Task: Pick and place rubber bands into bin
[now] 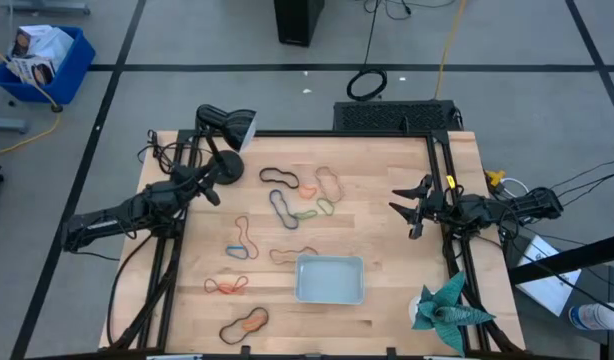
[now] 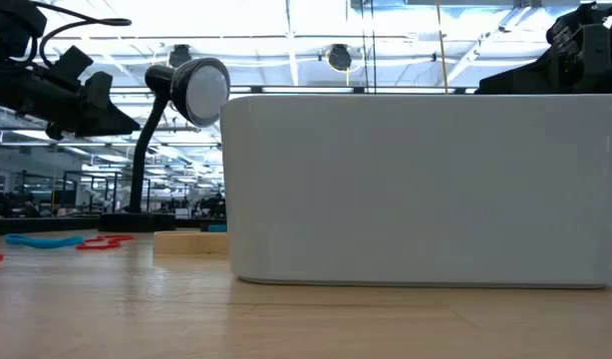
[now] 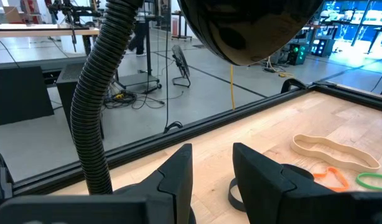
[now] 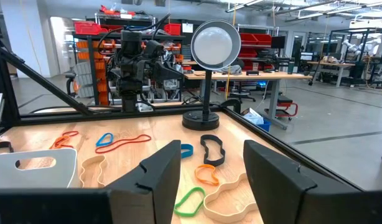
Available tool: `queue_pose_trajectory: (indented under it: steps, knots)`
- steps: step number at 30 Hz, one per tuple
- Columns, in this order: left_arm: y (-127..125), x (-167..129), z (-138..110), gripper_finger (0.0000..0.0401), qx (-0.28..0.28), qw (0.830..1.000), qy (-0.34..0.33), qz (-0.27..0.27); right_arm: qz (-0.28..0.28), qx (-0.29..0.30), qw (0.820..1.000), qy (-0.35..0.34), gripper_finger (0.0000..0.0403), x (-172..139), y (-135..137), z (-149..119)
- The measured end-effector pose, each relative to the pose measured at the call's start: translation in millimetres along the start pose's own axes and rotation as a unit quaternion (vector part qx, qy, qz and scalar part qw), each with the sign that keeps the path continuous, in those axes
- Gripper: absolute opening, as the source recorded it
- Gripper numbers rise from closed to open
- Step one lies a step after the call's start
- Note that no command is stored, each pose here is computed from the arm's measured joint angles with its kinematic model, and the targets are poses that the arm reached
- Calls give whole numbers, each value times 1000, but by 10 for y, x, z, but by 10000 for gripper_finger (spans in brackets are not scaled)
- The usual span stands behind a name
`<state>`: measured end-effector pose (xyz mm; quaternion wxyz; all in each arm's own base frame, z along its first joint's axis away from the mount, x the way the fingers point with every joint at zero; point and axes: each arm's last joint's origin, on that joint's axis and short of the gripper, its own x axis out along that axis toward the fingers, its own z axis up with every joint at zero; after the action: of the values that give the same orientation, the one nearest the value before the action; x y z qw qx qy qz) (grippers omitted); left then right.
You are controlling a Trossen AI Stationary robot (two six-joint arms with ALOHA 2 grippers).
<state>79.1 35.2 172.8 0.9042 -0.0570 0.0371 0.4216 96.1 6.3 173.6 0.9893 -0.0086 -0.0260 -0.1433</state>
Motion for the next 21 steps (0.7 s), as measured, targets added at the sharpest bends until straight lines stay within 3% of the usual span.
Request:
queue_pose_trajectory:
  steps: [9,17,21]
  knots:
    - [0,0,0,120,0,1000,0,0,0,-10,1000,0,169,0,0,0]
    - [0,0,0,120,0,1000,0,0,0,-102,995,0,169,0,0,0]
    - [0,0,0,120,0,1000,0,0,0,-117,993,0,169,0,0,0]
